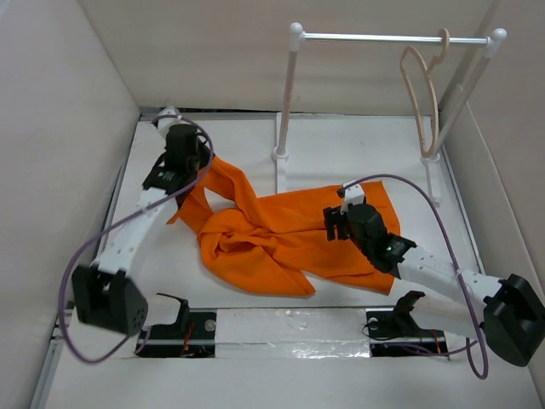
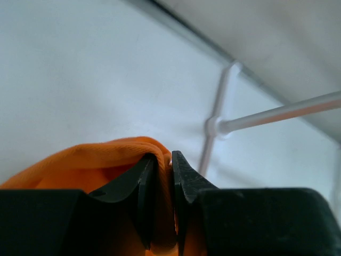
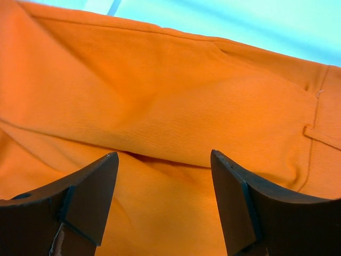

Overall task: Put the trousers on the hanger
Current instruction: Flatten out the trousers at the center of the board.

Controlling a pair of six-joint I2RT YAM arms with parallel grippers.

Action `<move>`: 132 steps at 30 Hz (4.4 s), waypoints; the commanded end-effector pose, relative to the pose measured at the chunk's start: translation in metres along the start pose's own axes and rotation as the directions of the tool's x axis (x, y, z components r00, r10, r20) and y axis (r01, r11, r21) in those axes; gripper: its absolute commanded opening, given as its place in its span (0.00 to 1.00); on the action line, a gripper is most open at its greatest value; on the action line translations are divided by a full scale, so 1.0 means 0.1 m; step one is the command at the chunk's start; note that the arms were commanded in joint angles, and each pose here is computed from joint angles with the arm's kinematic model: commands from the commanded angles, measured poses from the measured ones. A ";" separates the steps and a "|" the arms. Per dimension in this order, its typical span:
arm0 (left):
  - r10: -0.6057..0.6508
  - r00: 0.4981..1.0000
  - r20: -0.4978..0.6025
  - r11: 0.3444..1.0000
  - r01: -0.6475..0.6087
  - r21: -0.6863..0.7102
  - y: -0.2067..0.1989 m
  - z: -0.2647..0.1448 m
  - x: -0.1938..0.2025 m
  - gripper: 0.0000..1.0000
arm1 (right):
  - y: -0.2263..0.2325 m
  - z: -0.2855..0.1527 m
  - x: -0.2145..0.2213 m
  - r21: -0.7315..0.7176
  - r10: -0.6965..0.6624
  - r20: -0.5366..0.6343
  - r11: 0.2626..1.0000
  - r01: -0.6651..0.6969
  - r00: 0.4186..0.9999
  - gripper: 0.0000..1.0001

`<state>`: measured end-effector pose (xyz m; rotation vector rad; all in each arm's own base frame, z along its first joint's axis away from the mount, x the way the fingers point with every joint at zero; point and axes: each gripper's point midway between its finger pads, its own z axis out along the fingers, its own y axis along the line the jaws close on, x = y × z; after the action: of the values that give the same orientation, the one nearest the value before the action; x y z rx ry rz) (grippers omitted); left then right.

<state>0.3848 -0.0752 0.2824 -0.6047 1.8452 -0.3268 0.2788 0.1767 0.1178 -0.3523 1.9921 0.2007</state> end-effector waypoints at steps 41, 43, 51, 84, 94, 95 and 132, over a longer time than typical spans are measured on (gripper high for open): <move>0.040 0.980 0.196 0.992 -0.063 0.109 -0.15 -0.31 -0.54 0.00 | -1.99 0.28 0.54 -0.042 0.646 0.063 0.763 -0.645 0.761 0.00; 0.033 0.984 0.173 0.994 -0.051 0.099 -0.04 -0.27 -0.37 0.00 | -2.23 0.08 0.47 0.022 0.649 0.163 0.751 -0.660 0.743 0.00; 0.042 0.997 0.060 0.994 -0.048 0.099 0.06 -0.09 0.05 0.21 | -2.66 -0.53 0.52 0.275 0.610 0.318 0.673 -0.686 0.726 0.00; -0.688 0.725 -0.026 0.684 0.636 -0.356 2.50 0.40 1.20 0.68 | -2.30 -0.35 0.19 0.170 0.494 0.274 0.820 -0.547 0.825 0.00; -0.596 0.799 -0.082 0.743 0.510 -0.433 2.37 0.74 1.26 0.58 | -2.23 -0.35 0.13 0.161 0.488 0.277 0.826 -0.541 0.828 0.00; -0.599 0.796 -0.088 0.738 0.507 -0.445 2.40 0.76 1.30 0.56 | -2.25 -0.38 0.09 0.174 0.477 0.290 0.826 -0.536 0.830 0.00; -0.334 0.888 0.315 0.942 0.309 0.129 0.50 -0.15 -2.04 0.00 | -2.48 -0.87 -0.51 0.190 0.423 0.437 0.820 -0.541 0.794 0.00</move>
<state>0.3864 0.0754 0.4784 -0.8126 1.2702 -0.4841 0.3014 -0.0685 0.1617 0.4544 1.7531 0.2861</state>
